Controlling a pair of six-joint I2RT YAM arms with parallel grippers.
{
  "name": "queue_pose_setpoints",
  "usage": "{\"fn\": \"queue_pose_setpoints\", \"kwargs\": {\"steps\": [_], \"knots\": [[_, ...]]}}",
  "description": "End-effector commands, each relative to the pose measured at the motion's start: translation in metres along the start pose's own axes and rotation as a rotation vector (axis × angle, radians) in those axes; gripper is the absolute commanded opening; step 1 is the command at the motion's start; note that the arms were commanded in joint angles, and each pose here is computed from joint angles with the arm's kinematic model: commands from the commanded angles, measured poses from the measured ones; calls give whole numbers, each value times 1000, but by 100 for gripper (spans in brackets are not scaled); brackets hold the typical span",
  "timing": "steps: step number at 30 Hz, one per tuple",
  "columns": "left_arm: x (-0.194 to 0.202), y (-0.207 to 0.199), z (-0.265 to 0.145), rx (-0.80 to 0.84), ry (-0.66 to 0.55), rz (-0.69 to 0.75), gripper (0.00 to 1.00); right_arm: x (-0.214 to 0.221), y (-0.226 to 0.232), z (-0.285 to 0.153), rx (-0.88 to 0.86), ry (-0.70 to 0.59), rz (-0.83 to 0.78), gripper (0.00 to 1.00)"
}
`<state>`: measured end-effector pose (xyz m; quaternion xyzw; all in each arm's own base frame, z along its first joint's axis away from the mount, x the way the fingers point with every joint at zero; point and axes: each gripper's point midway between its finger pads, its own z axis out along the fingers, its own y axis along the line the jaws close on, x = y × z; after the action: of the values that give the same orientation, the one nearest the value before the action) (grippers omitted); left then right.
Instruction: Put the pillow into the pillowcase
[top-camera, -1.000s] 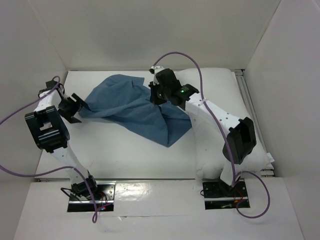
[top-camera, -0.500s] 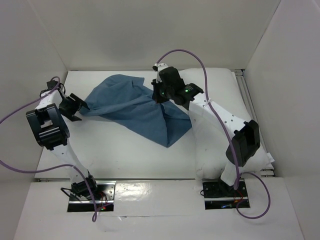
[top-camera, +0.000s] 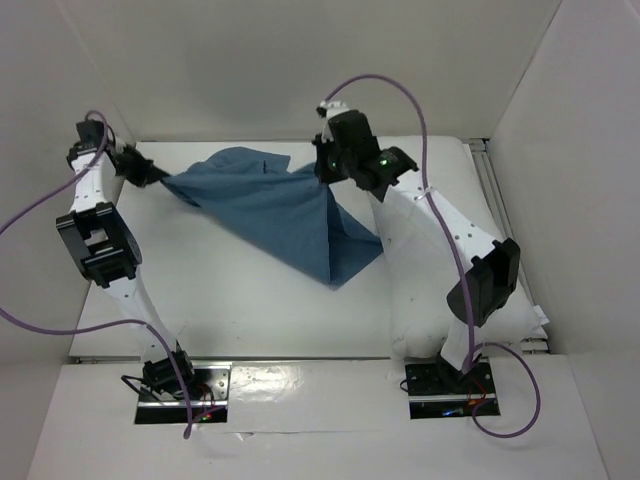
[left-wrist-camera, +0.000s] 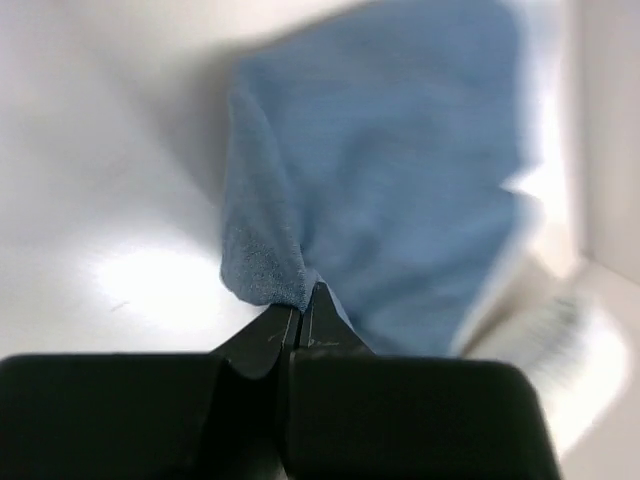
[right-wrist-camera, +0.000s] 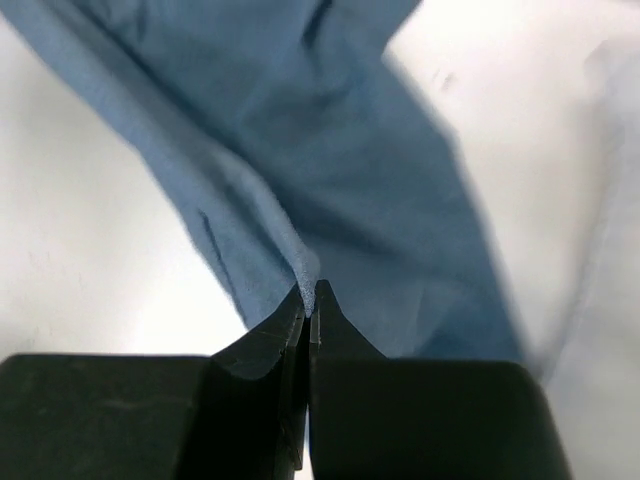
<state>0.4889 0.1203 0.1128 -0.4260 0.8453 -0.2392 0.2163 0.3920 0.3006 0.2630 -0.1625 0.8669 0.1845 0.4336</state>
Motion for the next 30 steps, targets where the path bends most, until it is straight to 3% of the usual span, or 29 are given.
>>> {"fn": "queue_pose_setpoints", "kwargs": {"steps": [1,2,4,5,9,11,14,17,23,24,26,27,30], "knots": [[-34,-121,-87,380,-133,184,0,-100,-31,-42,95,-248,1,0],[-44,-155,-124,469,-206,238,0,-135,-39,-65,122,-345,20,0],[-49,-195,-174,588,-305,325,0,-167,-42,-89,116,-464,37,0],[-48,-210,-214,645,-372,364,0,-186,-37,-122,99,-553,34,0],[-51,-217,-271,734,-466,368,0,-180,-28,-153,7,-652,18,0],[-49,-203,-256,720,-413,338,0,-170,-20,-157,-51,-657,-1,0],[-44,-166,-224,661,-345,284,0,-119,-2,-137,-134,-540,-31,0],[-30,-137,-208,596,-324,276,0,-57,20,-113,-198,-389,-23,0],[-20,-55,-157,289,-325,195,0,83,62,-67,-269,-81,-12,0],[-24,-45,-154,233,-342,180,4,101,67,-62,-275,-40,-15,0],[-15,-25,-140,166,-291,154,30,147,83,-49,-310,71,-17,0],[-15,-22,-138,150,-282,143,60,162,89,-45,-325,109,-13,0],[-9,-18,-132,126,-250,152,80,200,101,-34,-354,235,-42,45]]}}
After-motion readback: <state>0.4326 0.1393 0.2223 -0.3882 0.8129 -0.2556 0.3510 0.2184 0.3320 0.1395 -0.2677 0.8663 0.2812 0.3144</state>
